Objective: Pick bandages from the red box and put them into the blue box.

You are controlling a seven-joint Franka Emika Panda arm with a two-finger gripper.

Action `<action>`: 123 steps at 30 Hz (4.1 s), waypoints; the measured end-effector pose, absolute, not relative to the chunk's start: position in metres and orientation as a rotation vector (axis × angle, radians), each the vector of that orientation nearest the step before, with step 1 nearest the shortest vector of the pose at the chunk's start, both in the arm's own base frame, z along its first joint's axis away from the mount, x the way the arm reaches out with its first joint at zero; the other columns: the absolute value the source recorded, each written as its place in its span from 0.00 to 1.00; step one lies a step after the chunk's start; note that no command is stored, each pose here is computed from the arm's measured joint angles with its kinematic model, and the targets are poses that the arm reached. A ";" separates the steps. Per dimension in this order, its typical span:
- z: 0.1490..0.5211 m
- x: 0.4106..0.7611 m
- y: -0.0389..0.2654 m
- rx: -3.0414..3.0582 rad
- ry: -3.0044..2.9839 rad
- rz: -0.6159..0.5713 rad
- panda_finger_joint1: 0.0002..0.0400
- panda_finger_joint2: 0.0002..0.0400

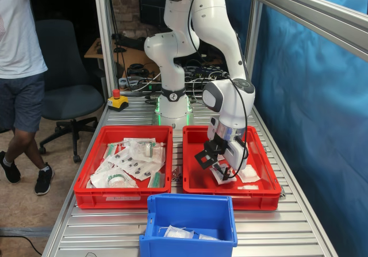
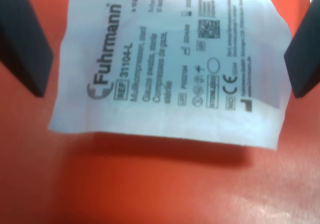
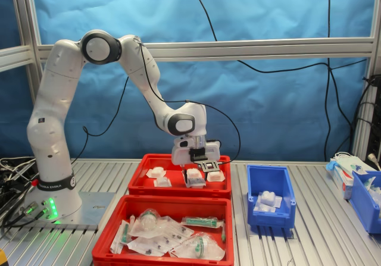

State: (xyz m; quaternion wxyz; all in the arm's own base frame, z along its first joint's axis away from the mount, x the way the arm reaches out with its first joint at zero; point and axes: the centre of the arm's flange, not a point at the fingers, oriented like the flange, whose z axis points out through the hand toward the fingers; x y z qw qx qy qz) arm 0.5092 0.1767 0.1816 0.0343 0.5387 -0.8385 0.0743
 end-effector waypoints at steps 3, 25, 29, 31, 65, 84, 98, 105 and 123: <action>0.182 0.508 0.179 1.662 -2.575 0.229 1.00 1.00; 0.166 0.503 0.185 1.620 -2.590 0.224 1.00 1.00; 0.165 0.503 0.186 1.622 -2.604 0.224 1.00 1.00; 0.164 0.503 0.186 1.622 -2.607 0.224 1.00 1.00; 0.161 0.504 0.187 1.615 -2.627 0.224 0.16 0.16; 0.195 0.524 0.136 1.464 -2.675 0.289 0.16 0.16; 0.271 0.557 0.114 1.367 -2.744 0.341 0.16 0.16; 0.328 0.588 0.101 1.302 -2.827 0.379 0.16 0.16; 0.446 0.655 0.054 1.091 -3.117 0.398 0.16 0.16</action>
